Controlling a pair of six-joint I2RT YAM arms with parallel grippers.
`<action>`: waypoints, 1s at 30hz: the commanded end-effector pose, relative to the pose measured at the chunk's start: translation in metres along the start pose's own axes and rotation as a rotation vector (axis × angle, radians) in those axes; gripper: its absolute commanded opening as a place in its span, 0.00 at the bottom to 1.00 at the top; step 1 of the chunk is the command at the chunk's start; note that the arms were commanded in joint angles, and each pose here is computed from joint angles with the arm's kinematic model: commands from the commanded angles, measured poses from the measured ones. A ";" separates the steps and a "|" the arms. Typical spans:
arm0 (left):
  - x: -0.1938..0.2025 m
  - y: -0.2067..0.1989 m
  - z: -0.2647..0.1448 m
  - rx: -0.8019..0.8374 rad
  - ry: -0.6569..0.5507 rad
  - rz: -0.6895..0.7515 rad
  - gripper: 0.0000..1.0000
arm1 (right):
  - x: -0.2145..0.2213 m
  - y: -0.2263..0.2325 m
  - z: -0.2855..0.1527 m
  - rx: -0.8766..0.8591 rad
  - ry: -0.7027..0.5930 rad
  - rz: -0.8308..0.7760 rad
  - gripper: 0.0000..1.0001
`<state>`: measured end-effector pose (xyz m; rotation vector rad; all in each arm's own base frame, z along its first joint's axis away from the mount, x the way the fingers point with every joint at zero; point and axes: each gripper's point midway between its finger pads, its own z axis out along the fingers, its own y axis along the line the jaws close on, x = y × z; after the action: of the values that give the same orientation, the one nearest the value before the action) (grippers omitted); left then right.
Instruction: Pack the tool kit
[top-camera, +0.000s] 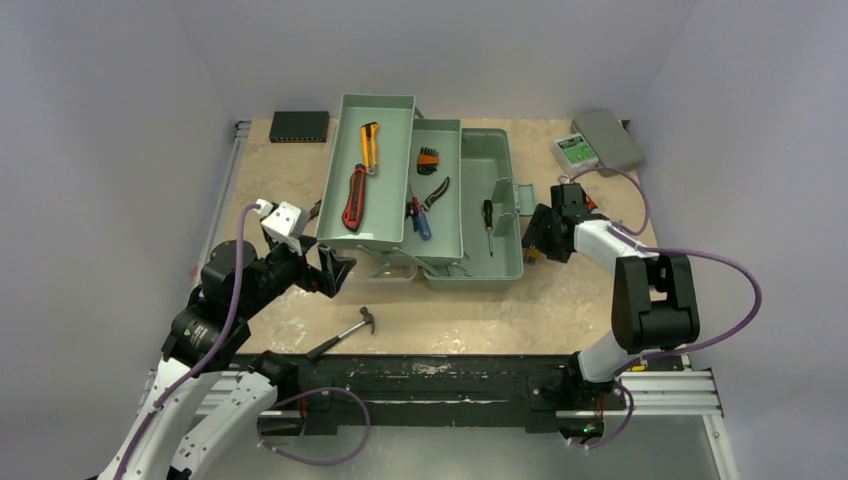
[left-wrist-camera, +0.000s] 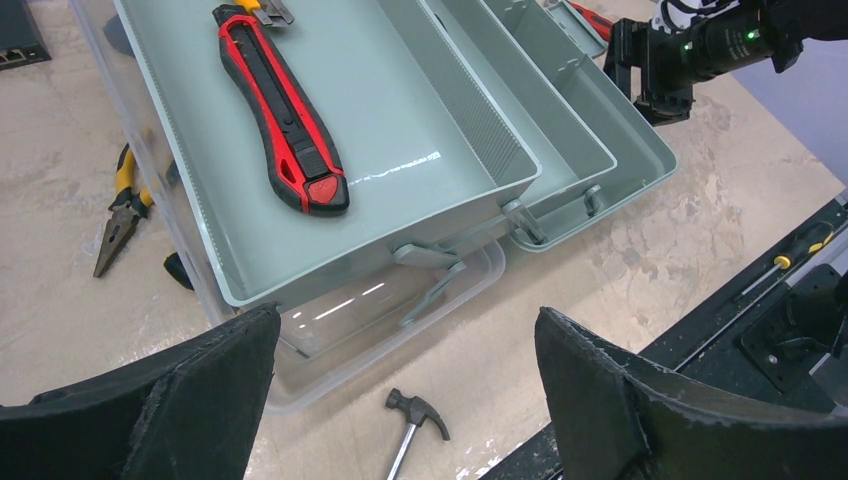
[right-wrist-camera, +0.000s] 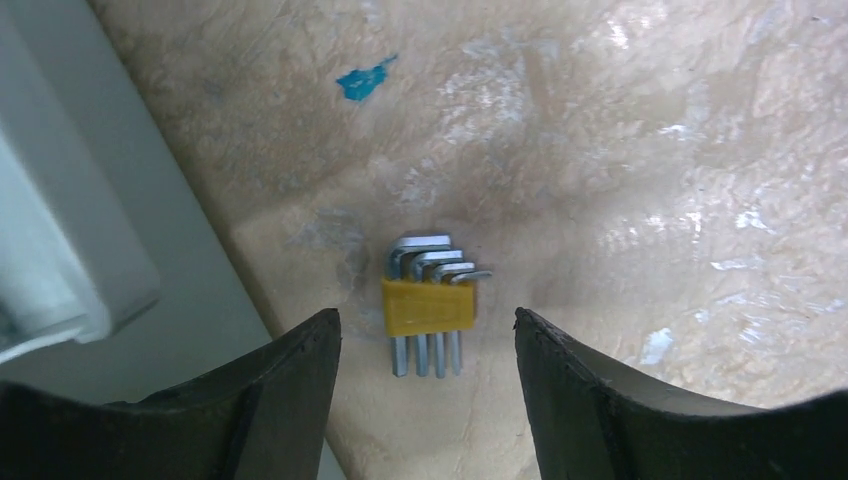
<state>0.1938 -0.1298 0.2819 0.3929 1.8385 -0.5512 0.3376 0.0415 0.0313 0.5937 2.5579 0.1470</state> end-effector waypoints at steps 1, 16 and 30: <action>-0.009 0.001 -0.001 -0.006 -0.034 0.020 0.95 | -0.002 0.014 0.005 -0.033 -0.005 -0.046 0.63; -0.009 0.001 -0.001 -0.005 -0.034 0.021 0.95 | 0.009 -0.007 0.018 0.145 0.037 -0.086 0.58; -0.010 0.000 -0.002 -0.005 -0.038 0.022 0.95 | 0.020 -0.031 0.016 0.261 0.076 -0.117 0.51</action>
<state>0.1939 -0.1297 0.2818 0.3923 1.8389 -0.5504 0.3398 0.0400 0.0178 0.5305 2.6094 -0.0385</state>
